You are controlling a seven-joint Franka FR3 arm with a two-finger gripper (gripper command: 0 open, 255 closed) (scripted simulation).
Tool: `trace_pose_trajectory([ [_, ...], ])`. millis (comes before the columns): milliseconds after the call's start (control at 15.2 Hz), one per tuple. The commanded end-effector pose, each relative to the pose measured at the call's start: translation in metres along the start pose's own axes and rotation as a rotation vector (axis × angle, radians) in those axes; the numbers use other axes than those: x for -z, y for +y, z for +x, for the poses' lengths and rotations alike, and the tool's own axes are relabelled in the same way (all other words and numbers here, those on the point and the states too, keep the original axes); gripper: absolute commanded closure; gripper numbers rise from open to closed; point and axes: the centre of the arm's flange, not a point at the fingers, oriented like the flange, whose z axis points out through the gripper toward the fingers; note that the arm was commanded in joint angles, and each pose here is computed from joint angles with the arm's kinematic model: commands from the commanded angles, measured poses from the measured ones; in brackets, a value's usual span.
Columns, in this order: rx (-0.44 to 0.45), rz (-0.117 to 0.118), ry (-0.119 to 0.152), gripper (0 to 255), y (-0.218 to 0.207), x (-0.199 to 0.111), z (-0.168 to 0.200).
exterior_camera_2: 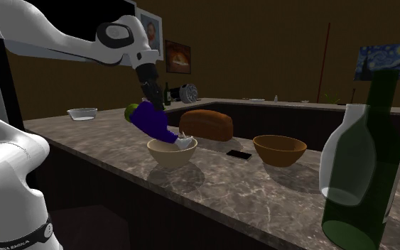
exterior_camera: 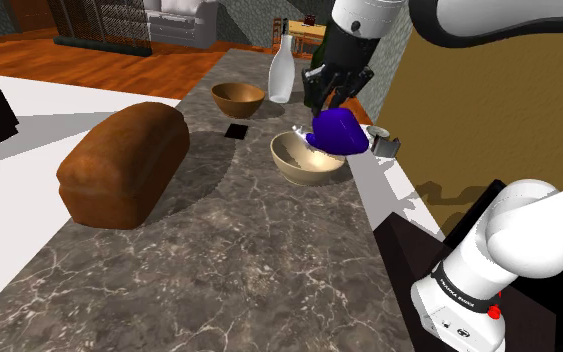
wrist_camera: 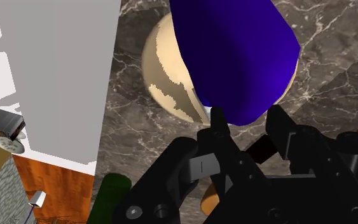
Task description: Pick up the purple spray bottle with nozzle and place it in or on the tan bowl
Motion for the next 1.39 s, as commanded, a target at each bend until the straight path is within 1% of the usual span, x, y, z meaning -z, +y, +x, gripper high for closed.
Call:
trace_pose_trajectory([
  [0,0.0,0.0,0.0,255,-0.001,-0.01,-0.003],
  [198,0.0,0.0,0.0,255,-0.003,-0.028,-0.01],
  [726,0.0,0.0,0.0,255,-0.003,-0.028,-0.01],
  [792,0.0,0.0,0.0,0,-0.003,-0.028,-0.01],
  [1122,0.0,0.0,0.0,0,-0.003,-0.028,-0.01],
  [1320,0.0,0.0,0.0,0,-0.003,0.011,-0.01],
])
